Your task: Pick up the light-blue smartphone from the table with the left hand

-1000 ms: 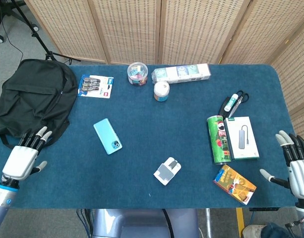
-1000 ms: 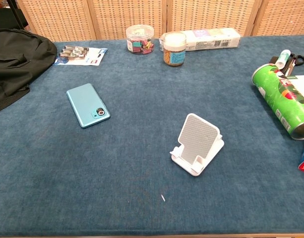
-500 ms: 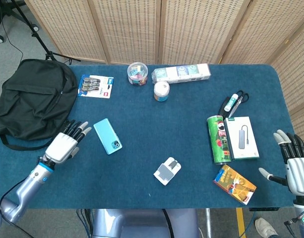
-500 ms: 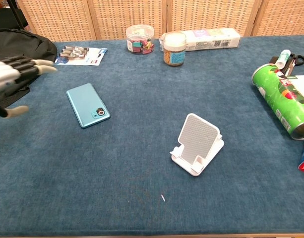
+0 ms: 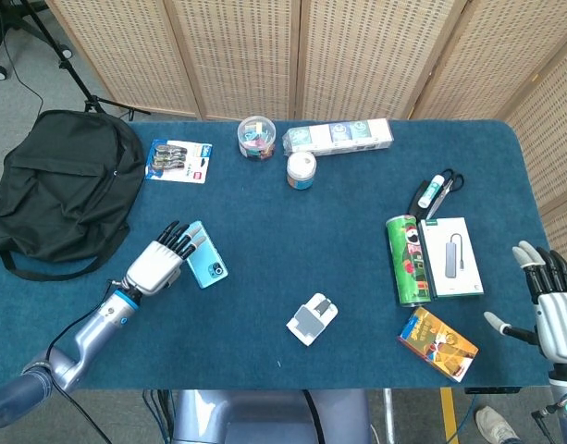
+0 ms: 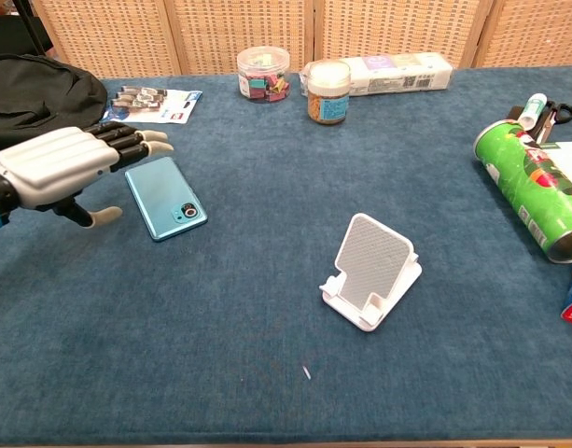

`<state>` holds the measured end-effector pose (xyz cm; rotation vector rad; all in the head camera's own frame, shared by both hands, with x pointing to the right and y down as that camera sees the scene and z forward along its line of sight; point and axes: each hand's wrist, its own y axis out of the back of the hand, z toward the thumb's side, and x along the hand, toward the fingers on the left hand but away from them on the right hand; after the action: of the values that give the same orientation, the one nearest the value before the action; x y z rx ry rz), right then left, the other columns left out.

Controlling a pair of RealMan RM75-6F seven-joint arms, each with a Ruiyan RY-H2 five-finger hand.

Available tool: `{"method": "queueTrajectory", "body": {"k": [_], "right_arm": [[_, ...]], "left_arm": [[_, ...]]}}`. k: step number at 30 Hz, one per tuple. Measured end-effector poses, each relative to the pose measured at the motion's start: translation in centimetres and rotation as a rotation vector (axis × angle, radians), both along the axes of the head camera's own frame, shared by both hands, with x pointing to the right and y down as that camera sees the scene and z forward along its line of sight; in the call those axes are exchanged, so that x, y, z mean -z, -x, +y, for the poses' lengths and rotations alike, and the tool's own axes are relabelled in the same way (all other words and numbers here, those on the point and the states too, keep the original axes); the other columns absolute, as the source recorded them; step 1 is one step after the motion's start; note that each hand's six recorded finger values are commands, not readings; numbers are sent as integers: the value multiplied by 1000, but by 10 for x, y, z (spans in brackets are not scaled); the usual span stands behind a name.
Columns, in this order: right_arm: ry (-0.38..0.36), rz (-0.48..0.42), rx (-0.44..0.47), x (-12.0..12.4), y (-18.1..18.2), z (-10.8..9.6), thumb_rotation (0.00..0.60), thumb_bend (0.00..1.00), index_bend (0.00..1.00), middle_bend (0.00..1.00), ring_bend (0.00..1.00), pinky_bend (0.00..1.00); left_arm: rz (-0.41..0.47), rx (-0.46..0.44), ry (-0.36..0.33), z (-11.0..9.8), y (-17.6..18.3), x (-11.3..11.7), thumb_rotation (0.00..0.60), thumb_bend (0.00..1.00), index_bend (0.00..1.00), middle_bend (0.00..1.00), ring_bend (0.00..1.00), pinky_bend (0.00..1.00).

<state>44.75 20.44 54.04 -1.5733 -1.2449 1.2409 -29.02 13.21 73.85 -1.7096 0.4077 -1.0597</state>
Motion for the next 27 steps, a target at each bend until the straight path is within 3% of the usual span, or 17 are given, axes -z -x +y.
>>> {"method": "queueTrajectory", "body": {"k": [22,27], "right_arm": [[4,-7,-10,0,-2,-1,600,0,0,0,0,0],[8,-5,-9,-1,-2,0,600,0,0,0,0,0]], "left_arm": [[-24,-19,1,-6,-18,-16,600,377,0,0,0,0],[-25,-10,5,-9,-21,-20,600,428,31,0,0,0]]}}
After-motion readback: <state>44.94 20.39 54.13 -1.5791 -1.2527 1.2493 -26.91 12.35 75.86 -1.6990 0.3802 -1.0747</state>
